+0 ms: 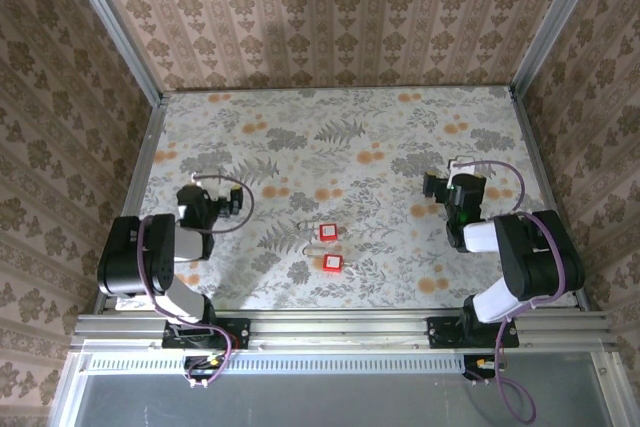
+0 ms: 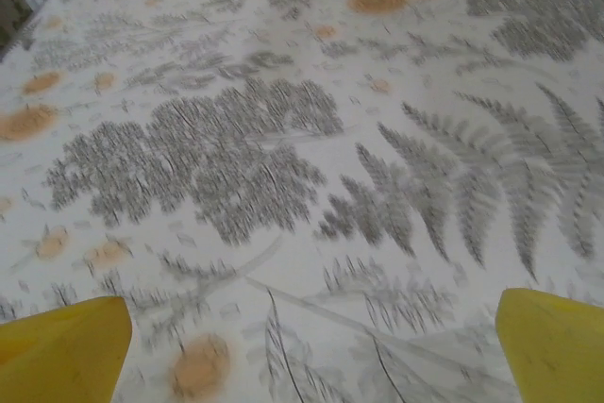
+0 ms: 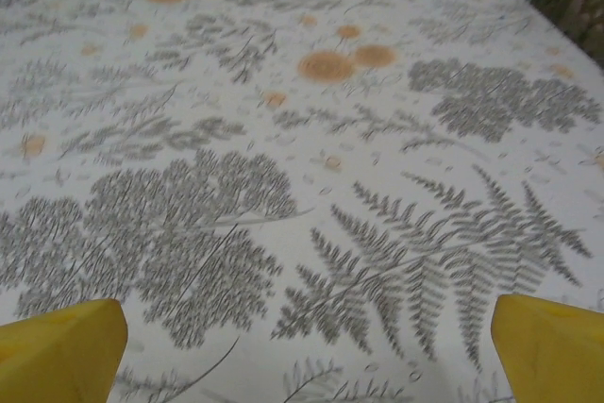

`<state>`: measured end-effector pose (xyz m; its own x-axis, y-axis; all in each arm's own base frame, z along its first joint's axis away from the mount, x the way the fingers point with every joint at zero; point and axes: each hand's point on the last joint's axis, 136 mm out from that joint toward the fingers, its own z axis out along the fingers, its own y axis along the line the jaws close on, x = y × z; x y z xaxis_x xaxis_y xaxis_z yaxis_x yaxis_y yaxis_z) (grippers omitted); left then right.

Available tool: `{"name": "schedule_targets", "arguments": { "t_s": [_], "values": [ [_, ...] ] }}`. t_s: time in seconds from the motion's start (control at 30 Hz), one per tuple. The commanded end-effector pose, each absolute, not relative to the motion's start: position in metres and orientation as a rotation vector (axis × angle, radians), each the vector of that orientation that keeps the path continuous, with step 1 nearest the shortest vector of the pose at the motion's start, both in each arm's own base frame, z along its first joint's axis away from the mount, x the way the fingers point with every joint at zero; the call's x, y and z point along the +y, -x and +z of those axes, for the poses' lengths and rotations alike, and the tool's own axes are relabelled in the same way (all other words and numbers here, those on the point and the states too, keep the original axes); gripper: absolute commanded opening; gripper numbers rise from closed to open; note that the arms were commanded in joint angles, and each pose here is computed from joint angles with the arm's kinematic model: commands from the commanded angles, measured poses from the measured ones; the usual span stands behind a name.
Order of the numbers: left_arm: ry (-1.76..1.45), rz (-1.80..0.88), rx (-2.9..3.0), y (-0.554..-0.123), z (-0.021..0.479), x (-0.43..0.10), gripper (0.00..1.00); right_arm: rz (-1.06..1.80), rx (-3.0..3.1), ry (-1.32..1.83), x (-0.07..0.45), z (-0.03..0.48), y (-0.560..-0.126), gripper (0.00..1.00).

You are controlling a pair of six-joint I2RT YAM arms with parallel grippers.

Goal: Unlock with the key

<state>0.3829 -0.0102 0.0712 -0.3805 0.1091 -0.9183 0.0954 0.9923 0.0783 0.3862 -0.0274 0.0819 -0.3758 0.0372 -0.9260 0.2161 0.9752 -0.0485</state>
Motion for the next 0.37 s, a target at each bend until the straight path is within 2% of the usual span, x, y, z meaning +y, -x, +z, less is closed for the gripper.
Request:
{"name": "schedule_targets", "arguments": {
  "t_s": [0.0,0.33],
  "values": [
    [-0.068,0.023,1.890,-0.3978,0.0965,0.0025,1.00,-0.165,1.883,-0.199,-0.0263,0.1004,-0.3933,1.00],
    [-0.056,0.022,1.876,-0.3961,0.0984,0.0047,1.00,-0.188,1.880,-0.201,-0.0260,0.1014,-0.3929,1.00]
  ]
}}
